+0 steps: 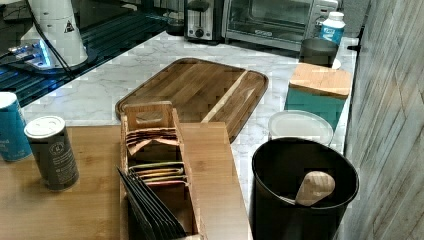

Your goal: Open the drawer.

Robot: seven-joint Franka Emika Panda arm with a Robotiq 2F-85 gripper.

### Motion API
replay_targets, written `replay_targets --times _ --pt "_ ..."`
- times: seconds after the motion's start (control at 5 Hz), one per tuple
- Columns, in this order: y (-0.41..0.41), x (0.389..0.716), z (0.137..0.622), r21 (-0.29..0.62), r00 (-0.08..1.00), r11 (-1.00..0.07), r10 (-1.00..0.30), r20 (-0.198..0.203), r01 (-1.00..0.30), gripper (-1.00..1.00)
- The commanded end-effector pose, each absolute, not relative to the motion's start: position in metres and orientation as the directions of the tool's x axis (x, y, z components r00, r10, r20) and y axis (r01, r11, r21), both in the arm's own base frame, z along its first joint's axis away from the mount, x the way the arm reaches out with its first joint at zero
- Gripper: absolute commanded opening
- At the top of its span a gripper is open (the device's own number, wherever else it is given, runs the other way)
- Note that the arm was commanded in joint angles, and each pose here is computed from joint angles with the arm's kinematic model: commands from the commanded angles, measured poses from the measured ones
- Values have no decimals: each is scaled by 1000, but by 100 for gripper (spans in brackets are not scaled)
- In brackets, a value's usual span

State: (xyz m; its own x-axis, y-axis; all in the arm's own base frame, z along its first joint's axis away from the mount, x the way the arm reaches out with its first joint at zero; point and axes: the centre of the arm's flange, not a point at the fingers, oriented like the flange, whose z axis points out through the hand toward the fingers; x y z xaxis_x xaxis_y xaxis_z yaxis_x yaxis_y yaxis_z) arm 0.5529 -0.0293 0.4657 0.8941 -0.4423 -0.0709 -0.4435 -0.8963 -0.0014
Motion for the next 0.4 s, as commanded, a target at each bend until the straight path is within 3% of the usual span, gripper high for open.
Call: replay_targets --times 0.2,0.4 --pt "-121 491 451 -98 997 -993 -64 -41 -67 100" --pt "-139 473 429 -40 997 -996 77 29 78 100"
